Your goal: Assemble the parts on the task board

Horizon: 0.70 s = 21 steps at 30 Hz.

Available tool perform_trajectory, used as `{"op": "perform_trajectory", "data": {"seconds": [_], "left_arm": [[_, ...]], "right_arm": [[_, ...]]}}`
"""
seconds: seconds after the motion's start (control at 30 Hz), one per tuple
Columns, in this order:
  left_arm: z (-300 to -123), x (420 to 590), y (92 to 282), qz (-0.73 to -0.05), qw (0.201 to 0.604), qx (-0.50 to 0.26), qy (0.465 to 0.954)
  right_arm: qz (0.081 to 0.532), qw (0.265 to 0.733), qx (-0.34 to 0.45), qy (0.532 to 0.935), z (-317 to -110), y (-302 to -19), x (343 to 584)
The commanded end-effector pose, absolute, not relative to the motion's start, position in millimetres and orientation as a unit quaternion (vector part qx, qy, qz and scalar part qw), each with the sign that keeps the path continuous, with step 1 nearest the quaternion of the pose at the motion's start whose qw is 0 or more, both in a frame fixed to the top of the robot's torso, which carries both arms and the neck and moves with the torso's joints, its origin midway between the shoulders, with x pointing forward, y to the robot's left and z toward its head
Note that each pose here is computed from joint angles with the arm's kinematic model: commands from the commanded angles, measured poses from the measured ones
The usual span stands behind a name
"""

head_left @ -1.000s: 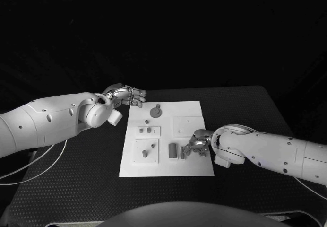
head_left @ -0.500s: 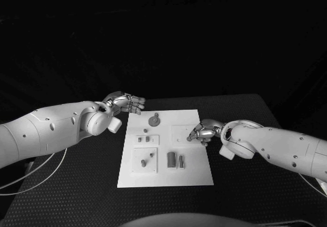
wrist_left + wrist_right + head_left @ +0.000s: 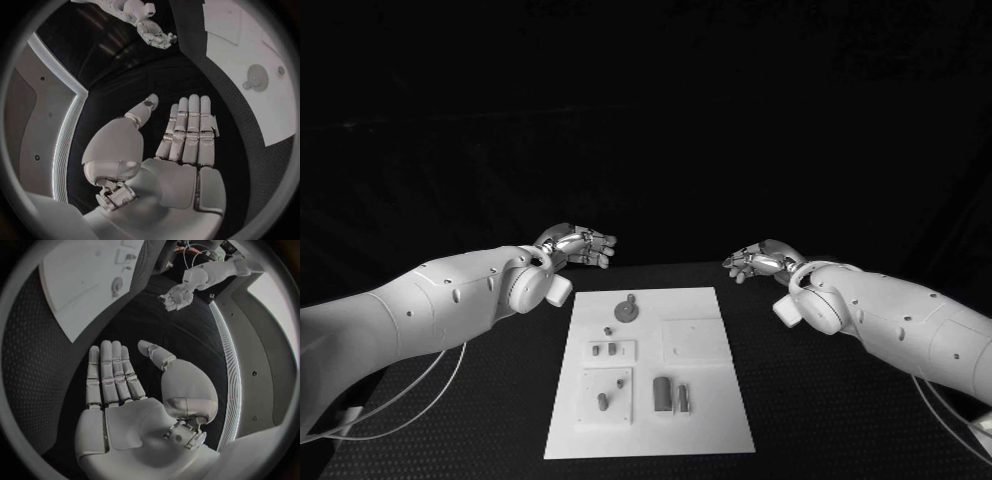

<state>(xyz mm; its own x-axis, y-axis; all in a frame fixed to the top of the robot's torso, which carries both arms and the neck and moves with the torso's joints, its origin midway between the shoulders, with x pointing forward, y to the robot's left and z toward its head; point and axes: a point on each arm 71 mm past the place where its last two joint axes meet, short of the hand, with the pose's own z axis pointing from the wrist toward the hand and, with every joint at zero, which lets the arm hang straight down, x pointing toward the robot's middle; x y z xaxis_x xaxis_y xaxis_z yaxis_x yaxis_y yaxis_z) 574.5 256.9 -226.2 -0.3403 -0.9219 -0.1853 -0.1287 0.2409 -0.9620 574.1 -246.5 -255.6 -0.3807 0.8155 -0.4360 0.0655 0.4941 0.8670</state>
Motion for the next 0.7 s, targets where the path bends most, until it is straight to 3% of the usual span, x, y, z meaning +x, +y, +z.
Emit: {"op": "perform_trajectory", "data": {"seconds": [0.03,0.33,0.6,0.63,0.7], "left_arm": [[-226.3,576.7,257.5,-0.498,0.403,-0.388,0.662],[-258.3,571.7,265.7,-0.486,0.392,-0.404,0.669],[-268.7,568.2,265.4,-0.488,0.381,-0.409,0.67],[-266.9,569.9,269.9,-0.47,0.396,-0.415,0.671],[-267.0,569.3,269.1,-0.471,0.397,-0.416,0.669]], "right_arm": [[0.449,0.461,0.344,0.684,-257.7,-252.2,580.0],[0.478,0.43,0.356,0.679,-277.5,-242.1,572.6],[0.48,0.419,0.357,0.683,-287.2,-236.9,567.6],[0.46,0.431,0.36,0.688,-286.3,-240.5,569.1],[0.461,0.431,0.361,0.686,-286.0,-240.0,568.6]]}}
